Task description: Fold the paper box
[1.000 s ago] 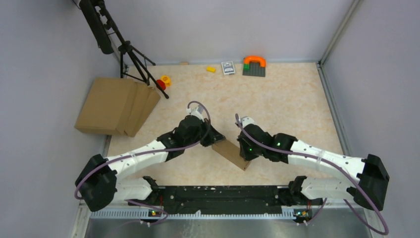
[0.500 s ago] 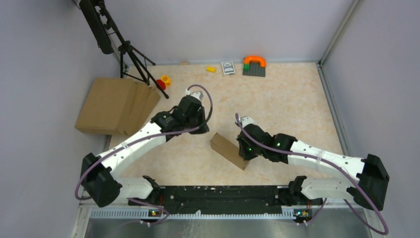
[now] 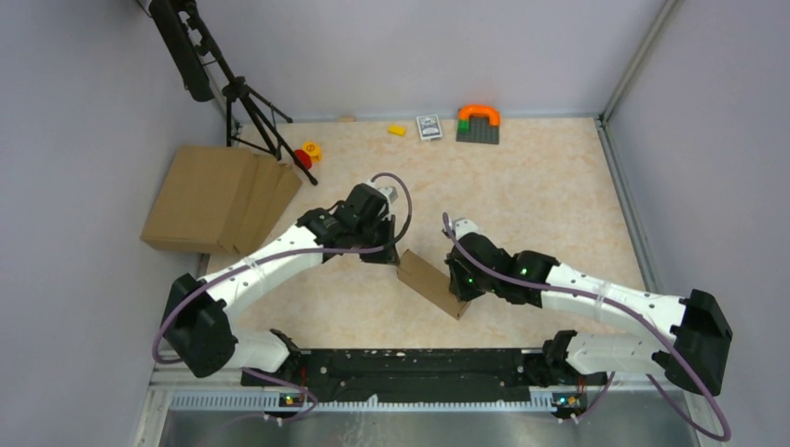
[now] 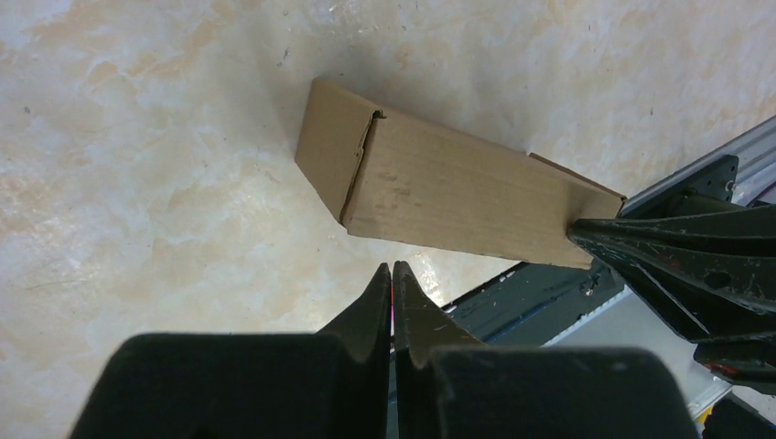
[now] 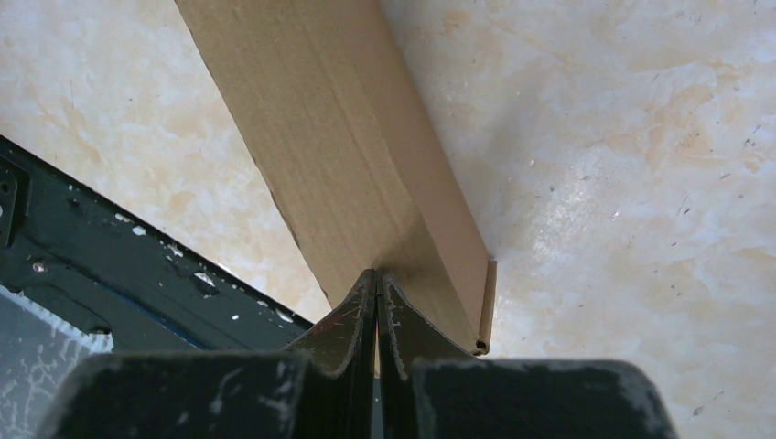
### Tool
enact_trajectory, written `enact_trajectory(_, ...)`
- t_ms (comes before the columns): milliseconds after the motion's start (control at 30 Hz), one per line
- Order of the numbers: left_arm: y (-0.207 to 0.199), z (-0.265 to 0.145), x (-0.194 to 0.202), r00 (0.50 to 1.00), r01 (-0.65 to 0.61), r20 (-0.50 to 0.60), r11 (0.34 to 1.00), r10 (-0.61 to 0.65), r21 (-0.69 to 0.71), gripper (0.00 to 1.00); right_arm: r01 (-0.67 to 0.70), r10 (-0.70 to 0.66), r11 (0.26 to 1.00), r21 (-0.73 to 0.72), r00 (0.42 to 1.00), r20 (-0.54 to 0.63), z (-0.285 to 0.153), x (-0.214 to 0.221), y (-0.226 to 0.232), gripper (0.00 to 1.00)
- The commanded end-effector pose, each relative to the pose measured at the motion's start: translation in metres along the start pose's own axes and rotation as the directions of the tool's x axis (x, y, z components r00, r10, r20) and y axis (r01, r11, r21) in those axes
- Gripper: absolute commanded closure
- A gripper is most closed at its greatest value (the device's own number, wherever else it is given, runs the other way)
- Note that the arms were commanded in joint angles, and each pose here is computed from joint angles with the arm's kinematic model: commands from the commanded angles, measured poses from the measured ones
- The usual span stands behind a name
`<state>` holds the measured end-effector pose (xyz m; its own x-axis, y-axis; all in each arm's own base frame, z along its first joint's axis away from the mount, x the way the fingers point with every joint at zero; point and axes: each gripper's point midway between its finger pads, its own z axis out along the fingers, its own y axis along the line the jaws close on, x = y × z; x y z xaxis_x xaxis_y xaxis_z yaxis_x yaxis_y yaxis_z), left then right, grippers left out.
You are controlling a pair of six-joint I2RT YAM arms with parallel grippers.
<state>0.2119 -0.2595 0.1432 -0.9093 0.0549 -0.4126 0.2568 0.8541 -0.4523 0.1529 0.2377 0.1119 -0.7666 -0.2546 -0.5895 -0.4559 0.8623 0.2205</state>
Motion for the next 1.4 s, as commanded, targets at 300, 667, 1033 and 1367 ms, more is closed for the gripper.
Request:
enact_trajectory(300, 0.022, 0.039, 0.005, 1.000, 0.002, -0.022, 0.998, -0.003, -0.068, 1.00, 0.001, 0.000, 0.999, -0.034, 1.000, 0.029, -0.005, -0.009, 0.009, 1.00)
enact_trajectory(667, -0.004, 0.012, -0.024, 0.997, -0.047, 0.065, 0.999, 0.047, 0.001, 1.00, 0.002, -0.001, 1.000, -0.025, 0.999, 0.036, -0.007, -0.010, 0.007, 1.00)
enact_trajectory(1033, 0.016, 0.045, -0.006, 1.000, -0.011, -0.028, 0.999, 0.009, -0.047, 1.00, -0.004, 0.005, 1.000, -0.022, 0.999, 0.039, -0.008, -0.010, 0.006, 1.00)
enact_trajectory(1367, 0.020, 0.023, -0.008, 1.000, 0.002, 0.020, 0.997, -0.001, -0.079, 1.00, 0.005, -0.005, 1.000, -0.002, 0.995, 0.099, -0.026, -0.028, 0.003, 1.00)
